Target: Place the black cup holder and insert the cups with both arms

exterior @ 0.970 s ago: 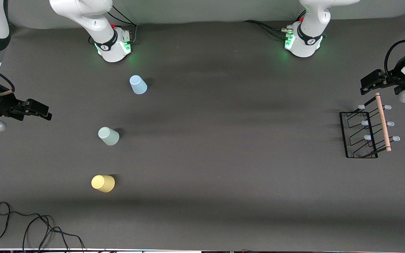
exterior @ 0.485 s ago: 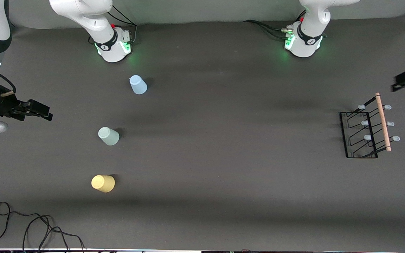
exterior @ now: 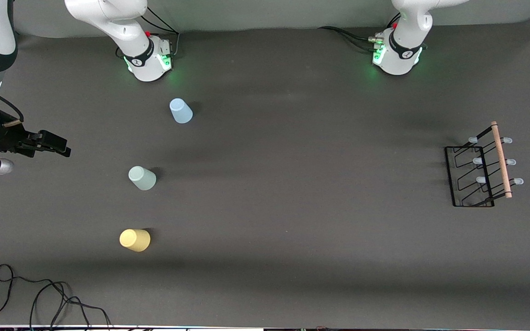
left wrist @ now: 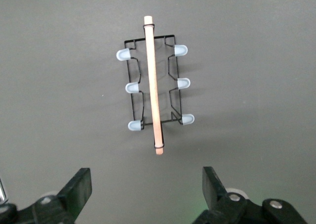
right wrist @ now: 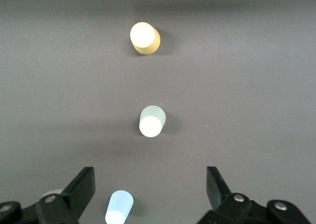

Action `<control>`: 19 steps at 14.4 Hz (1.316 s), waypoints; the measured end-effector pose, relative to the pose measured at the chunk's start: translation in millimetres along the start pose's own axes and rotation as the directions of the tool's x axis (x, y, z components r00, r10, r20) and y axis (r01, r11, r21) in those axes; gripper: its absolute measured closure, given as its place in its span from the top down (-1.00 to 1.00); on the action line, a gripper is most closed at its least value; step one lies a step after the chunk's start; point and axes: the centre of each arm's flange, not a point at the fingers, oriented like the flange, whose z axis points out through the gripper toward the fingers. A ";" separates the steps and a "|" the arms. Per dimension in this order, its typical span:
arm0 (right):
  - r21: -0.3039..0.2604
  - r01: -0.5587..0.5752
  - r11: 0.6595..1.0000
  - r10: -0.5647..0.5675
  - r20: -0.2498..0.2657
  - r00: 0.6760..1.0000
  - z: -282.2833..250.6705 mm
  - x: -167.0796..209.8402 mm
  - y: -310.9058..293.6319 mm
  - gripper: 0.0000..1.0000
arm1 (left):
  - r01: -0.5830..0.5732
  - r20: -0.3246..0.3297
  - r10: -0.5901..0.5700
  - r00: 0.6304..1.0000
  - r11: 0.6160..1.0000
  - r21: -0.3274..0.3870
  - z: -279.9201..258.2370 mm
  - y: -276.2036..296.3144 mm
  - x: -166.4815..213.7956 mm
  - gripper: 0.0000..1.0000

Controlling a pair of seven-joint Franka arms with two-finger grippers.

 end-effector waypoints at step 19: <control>0.000 0.005 1.000 -0.005 -0.001 1.000 0.9 0.6 -2.6 1.00 | -0.078 0.012 0.078 0.997 0.995 0.063 207.3 17.2 34.0 0.54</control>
